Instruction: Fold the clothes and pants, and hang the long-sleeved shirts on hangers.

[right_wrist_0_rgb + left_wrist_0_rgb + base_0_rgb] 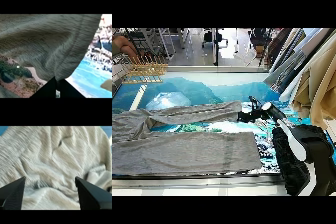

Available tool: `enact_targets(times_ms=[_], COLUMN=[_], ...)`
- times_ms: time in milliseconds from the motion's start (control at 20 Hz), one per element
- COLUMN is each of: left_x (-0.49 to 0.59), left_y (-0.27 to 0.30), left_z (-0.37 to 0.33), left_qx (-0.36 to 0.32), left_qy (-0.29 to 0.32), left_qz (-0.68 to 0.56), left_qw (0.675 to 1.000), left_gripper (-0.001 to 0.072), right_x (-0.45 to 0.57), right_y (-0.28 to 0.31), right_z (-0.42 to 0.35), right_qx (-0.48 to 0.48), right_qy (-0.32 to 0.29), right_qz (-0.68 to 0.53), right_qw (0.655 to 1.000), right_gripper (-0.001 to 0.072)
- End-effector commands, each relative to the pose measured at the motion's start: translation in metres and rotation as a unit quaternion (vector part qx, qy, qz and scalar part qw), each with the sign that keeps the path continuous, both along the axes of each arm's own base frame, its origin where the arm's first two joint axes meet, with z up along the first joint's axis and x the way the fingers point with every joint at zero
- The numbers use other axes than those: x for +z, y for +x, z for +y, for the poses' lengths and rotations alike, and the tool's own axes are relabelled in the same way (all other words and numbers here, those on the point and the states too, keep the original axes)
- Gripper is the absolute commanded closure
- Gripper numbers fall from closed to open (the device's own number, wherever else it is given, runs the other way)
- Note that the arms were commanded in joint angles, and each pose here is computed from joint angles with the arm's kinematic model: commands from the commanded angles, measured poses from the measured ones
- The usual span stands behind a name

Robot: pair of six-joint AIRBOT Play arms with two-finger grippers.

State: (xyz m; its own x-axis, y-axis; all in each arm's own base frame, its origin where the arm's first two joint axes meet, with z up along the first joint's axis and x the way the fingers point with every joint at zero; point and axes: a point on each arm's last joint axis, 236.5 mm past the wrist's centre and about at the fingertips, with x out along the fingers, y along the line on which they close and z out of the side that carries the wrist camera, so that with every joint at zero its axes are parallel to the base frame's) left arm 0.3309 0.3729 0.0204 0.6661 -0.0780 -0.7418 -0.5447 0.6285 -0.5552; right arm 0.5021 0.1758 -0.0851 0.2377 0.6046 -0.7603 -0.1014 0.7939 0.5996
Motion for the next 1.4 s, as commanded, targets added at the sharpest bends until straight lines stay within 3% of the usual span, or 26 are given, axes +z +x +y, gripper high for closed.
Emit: enact_targets(times_ms=[0, 100, 150, 300, 450, 550, 650, 750, 850, 1150, 1350], left_x=[-0.002, -0.007, -0.011, -0.025, -0.033, -0.041, -0.057, -0.068, -0.073, -0.103, -0.106], left_y=[-0.006, -0.01, -0.014, -0.023, -0.028, -0.04, -0.074, -0.113, -0.133, -0.186, -0.181], left_z=[-0.012, -0.01, -0.009, -0.007, -0.007, -0.003, 0.009, 0.02, 0.022, 0.025, 0.037], left_qx=[-0.018, -0.019, -0.022, -0.026, -0.027, -0.008, 0.044, 0.074, 0.092, 0.16, 0.203], left_qy=[-0.019, -0.013, -0.01, -0.008, -0.011, -0.015, -0.019, -0.01, -0.023, -0.07, -0.084], left_qz=[0.009, 0.023, 0.035, 0.062, 0.076, 0.108, 0.186, 0.257, 0.263, 0.268, 0.22], left_qw=[1.0, 0.999, 0.999, 0.998, 0.997, 0.994, 0.981, 0.963, 0.96, 0.947, 0.95], left_gripper=[0.0016, 0.0016, 0.0016, 0.0016, 0.0016, 0.0016, 0.0016, 0.0017, 0.0017, 0.0018, 0.0017], right_x=[0.045, 0.096, 0.109, 0.089, 0.051, 0.034, 0.034, 0.047, 0.056, 0.045, 0.034], right_y=[0.025, 0.037, 0.027, -0.034, -0.054, -0.066, -0.08, -0.09, -0.115, -0.253, -0.314], right_z=[-0.044, -0.096, -0.104, -0.108, -0.109, -0.113, -0.106, -0.091, -0.087, -0.085, -0.084], right_qx=[0.005, 0.001, 0.033, 0.136, 0.148, 0.114, 0.099, 0.083, 0.067, -0.024, -0.035], right_qy=[-0.109, -0.227, -0.252, -0.259, -0.253, -0.247, -0.207, -0.146, -0.113, -0.075, -0.06], right_qz=[-0.047, -0.09, -0.091, 0.013, 0.065, 0.11, 0.144, 0.144, 0.15, 0.218, 0.252], right_qw=[0.993, 0.97, 0.963, 0.956, 0.954, 0.956, 0.963, 0.975, 0.98, 0.973, 0.965], right_gripper=[0.069, 0.069, 0.069, 0.069, 0.0657, 0.0287, 0.0287, 0.0351, 0.0349, 0.0349, 0.0349])
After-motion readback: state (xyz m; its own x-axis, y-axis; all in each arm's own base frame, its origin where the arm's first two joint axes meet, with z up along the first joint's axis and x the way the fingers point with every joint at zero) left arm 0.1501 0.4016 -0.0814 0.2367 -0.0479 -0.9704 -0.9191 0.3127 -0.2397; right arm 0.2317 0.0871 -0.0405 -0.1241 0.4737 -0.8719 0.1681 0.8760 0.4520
